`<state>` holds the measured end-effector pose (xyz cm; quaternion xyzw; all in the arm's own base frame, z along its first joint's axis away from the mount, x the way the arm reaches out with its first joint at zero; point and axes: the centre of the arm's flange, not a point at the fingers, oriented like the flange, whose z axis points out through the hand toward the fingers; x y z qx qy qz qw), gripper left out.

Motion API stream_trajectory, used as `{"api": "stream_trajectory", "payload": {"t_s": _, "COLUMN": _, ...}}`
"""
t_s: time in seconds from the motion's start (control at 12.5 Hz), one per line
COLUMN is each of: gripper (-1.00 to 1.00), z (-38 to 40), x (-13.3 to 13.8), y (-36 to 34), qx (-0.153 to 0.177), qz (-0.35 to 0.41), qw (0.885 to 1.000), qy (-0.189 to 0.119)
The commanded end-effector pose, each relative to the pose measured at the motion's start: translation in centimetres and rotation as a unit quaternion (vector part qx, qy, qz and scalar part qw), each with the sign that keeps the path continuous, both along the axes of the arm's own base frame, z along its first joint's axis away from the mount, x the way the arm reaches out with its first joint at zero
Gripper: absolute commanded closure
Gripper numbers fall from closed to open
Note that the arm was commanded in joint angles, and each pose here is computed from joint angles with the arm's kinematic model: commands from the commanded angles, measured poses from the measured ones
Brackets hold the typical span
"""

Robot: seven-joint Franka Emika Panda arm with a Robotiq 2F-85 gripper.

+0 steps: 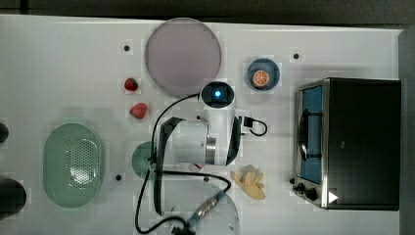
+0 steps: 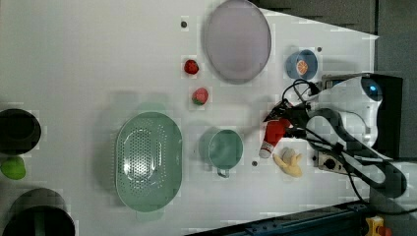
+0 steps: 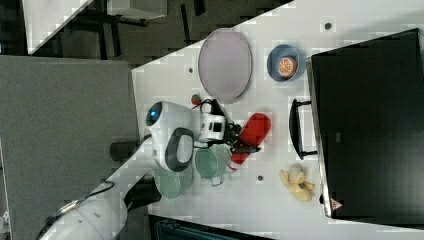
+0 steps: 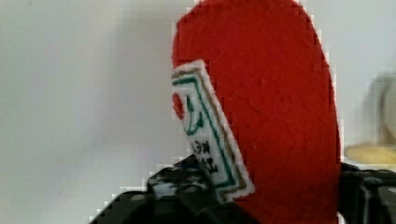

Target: Pick Ketchup from oven and place it on table.

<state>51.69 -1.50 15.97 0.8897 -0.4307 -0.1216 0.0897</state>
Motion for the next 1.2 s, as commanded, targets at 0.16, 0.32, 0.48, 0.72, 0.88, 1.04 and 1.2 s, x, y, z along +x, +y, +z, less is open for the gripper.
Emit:
{"api": "stream_trajectory", "payload": {"t_s": 0.16, "gripper": -1.00, "z": 4.6, "x": 2.5, "y": -0.4, "qx": 0.002, "qz": -0.001, "qw": 0.996, "qy": -0.086}}
{"api": "stream_trajectory", "payload": {"t_s": 0.32, "gripper": -1.00, "z": 9.5, "x": 3.6, "y": 0.1, "qx": 0.012, "qz": -0.008, "qw": 0.993, "qy": -0.121}}
{"api": "stream_trajectory", "payload": {"t_s": 0.48, "gripper": -1.00, "z": 16.6, "x": 4.1, "y": 0.4, "qx": 0.031, "qz": -0.011, "qw": 0.990, "qy": -0.138}}
{"api": "stream_trajectory", "payload": {"t_s": 0.72, "gripper": -1.00, "z": 27.9, "x": 3.6, "y": 0.3, "qx": 0.056, "qz": -0.008, "qw": 0.987, "qy": -0.147}}
{"api": "stream_trajectory", "payload": {"t_s": 0.88, "gripper": -1.00, "z": 34.6, "x": 3.1, "y": 0.2, "qx": 0.065, "qz": -0.004, "qw": 0.984, "qy": -0.165}}
{"api": "stream_trajectory", "payload": {"t_s": 1.04, "gripper": -1.00, "z": 40.6, "x": 2.4, "y": 0.5, "qx": 0.056, "qz": 0.012, "qw": 0.982, "qy": -0.181}}
{"api": "stream_trajectory", "payload": {"t_s": 1.2, "gripper": -1.00, "z": 44.4, "x": 1.4, "y": 0.1, "qx": 0.022, "qz": 0.027, "qw": 0.985, "qy": -0.168}}
